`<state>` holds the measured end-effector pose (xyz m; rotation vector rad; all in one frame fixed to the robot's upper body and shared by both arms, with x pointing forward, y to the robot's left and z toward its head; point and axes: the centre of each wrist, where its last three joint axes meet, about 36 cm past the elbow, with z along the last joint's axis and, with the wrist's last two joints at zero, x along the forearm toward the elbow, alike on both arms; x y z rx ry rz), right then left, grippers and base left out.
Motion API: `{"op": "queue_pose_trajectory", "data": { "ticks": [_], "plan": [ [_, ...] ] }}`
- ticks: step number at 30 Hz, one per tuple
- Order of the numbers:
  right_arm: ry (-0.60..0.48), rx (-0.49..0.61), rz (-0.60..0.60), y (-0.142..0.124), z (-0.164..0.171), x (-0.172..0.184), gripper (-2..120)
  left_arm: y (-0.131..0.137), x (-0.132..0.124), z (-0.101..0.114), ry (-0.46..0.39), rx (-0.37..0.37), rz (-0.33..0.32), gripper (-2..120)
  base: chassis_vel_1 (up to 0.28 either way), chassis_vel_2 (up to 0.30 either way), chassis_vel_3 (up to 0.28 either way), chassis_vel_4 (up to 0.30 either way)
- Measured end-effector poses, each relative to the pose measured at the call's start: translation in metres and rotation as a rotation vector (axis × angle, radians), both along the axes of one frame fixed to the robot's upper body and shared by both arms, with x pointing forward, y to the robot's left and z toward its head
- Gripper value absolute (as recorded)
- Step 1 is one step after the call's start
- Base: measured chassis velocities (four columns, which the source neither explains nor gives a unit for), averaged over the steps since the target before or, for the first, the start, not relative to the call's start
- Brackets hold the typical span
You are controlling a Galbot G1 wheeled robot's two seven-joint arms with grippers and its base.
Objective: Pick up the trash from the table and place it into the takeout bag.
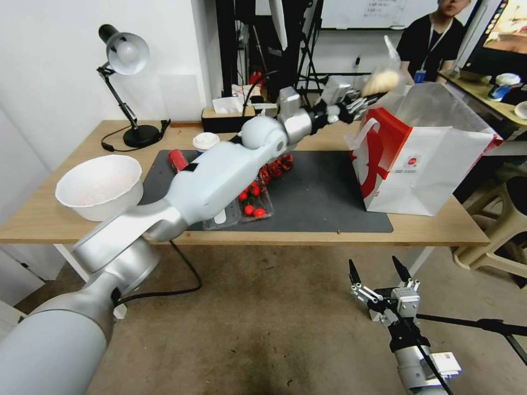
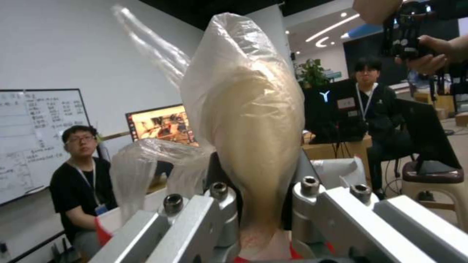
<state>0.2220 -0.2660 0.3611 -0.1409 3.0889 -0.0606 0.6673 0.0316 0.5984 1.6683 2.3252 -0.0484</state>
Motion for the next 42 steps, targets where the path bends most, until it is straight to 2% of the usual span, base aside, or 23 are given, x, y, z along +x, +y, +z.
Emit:
{"op": "queue_pose_trajectory", "data": {
  "ticks": [4,6,12,15,20,22,33,40,42],
  "plan": [
    [-0.001,0.001,-0.001,-0.001,-0.001,0.000,100,-0.017,0.008,0.008,-0.008,-0.002,-0.014,7,0.000,0.000,0.000,0.000],
    [-0.003,0.001,-0.002,-0.001,-0.001,0.000,100,-0.035,0.012,0.014,-0.014,0.002,-0.031,7,0.000,0.000,0.000,0.000],
    [-0.005,0.000,-0.005,-0.002,-0.001,-0.001,100,-0.056,0.017,0.020,-0.019,0.011,-0.043,7,0.000,0.000,0.000,0.000],
    [-0.007,0.002,-0.009,-0.003,-0.002,-0.003,100,-0.081,0.022,0.032,-0.025,0.018,-0.049,7,0.000,0.000,0.000,0.000],
    [-0.009,0.005,-0.012,-0.003,-0.003,-0.005,100,-0.073,0.040,0.041,-0.057,0.077,-0.004,7,0.000,0.000,0.000,0.000],
    [-0.011,0.010,-0.016,-0.003,-0.008,-0.006,100,-0.068,0.047,0.036,-0.069,0.138,0.036,7,0.000,0.000,0.000,0.000],
    [-0.015,0.021,-0.015,-0.004,-0.012,-0.011,100,-0.076,0.040,0.026,-0.086,0.202,0.035,7,0.000,0.000,0.000,0.000],
    [-0.015,0.024,-0.015,-0.004,-0.014,-0.012,100,-0.080,0.037,0.023,-0.134,0.245,0.033,7,0.000,0.000,0.000,0.000],
    [-0.017,0.025,-0.014,-0.004,-0.014,-0.011,100,-0.082,0.037,0.023,-0.176,0.277,0.029,11,0.000,0.000,0.000,0.000]
  ]
}}
